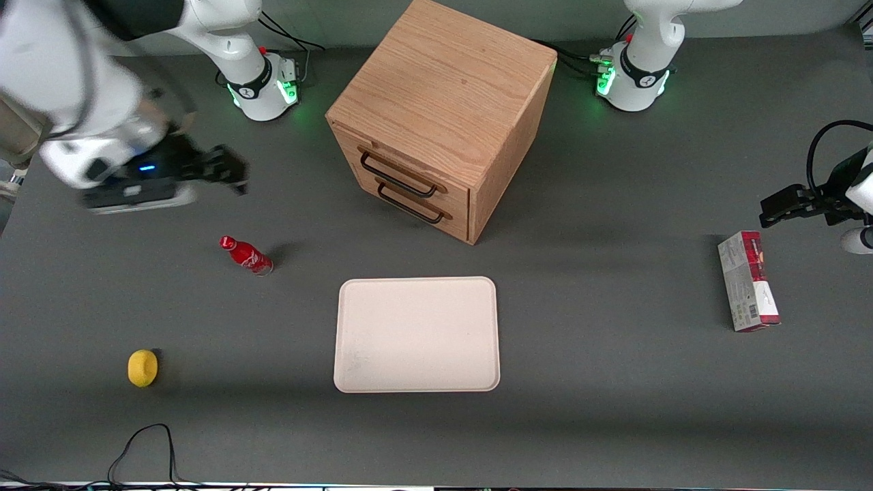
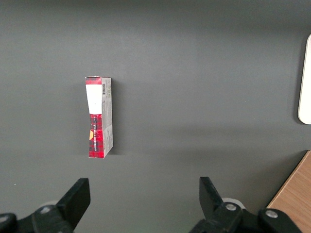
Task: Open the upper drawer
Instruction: 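Move the right gripper toward the upper drawer's black handle, then lower the right gripper and hook the upper drawer's black handle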
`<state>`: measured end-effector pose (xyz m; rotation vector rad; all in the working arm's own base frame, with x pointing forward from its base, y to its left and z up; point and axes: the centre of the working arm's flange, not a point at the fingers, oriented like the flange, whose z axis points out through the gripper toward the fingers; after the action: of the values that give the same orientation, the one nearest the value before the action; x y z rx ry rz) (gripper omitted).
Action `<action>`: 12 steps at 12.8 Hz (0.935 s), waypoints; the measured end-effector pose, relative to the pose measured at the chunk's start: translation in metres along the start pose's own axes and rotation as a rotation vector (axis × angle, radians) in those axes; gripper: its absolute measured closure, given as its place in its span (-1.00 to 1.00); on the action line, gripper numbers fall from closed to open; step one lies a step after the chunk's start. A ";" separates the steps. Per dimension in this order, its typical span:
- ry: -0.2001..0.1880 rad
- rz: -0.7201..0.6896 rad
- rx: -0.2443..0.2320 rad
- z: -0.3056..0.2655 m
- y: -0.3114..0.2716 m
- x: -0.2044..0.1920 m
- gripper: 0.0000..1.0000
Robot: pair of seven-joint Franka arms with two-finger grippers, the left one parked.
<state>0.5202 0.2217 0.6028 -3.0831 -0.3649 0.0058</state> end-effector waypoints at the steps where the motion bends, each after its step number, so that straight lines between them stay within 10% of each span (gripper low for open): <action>1: 0.000 -0.158 0.006 0.001 -0.034 -0.001 -1.00; 4: -0.014 -0.505 0.037 0.013 -0.082 0.003 -1.00; 12: -0.159 -0.660 0.146 0.070 -0.136 0.003 -1.00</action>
<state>0.4904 0.3573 0.5379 -2.6754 -1.2945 0.2436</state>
